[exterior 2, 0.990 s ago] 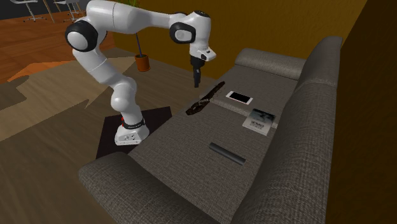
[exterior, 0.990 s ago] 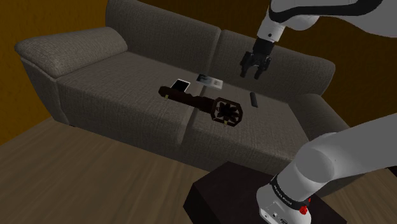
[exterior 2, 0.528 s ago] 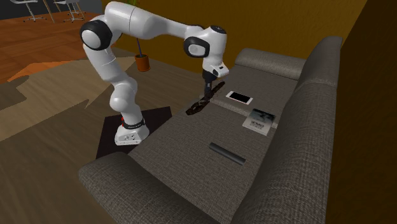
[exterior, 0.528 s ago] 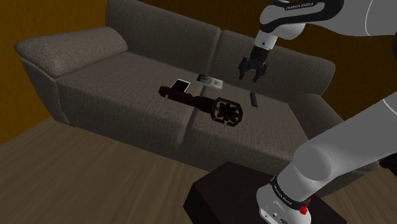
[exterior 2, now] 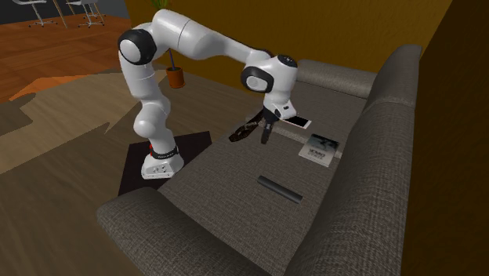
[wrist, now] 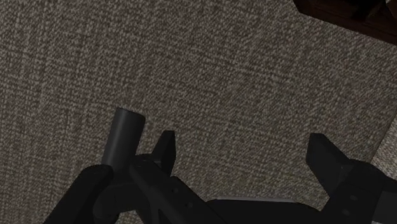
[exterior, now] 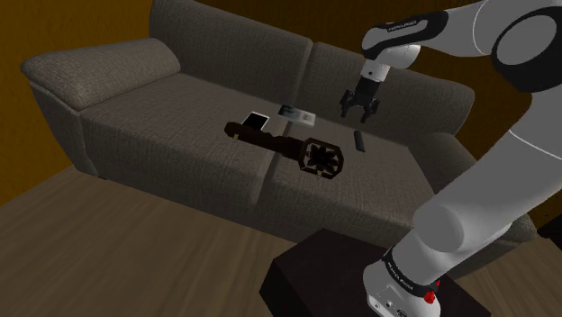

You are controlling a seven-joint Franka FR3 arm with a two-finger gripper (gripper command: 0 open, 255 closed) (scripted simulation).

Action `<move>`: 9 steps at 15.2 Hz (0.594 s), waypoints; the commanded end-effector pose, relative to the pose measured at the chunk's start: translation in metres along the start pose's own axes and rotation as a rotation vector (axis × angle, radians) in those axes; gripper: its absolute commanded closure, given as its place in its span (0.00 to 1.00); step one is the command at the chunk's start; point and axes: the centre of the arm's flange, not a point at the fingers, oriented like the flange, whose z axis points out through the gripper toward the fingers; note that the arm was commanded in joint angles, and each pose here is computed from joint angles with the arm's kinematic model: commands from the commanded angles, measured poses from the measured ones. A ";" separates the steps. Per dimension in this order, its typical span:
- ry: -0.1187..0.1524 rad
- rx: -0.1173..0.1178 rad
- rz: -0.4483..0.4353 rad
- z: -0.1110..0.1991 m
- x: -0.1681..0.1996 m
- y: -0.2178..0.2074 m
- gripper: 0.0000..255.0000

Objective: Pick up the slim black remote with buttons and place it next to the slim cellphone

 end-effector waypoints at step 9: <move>-0.029 0.019 0.225 0.049 0.079 0.103 0.00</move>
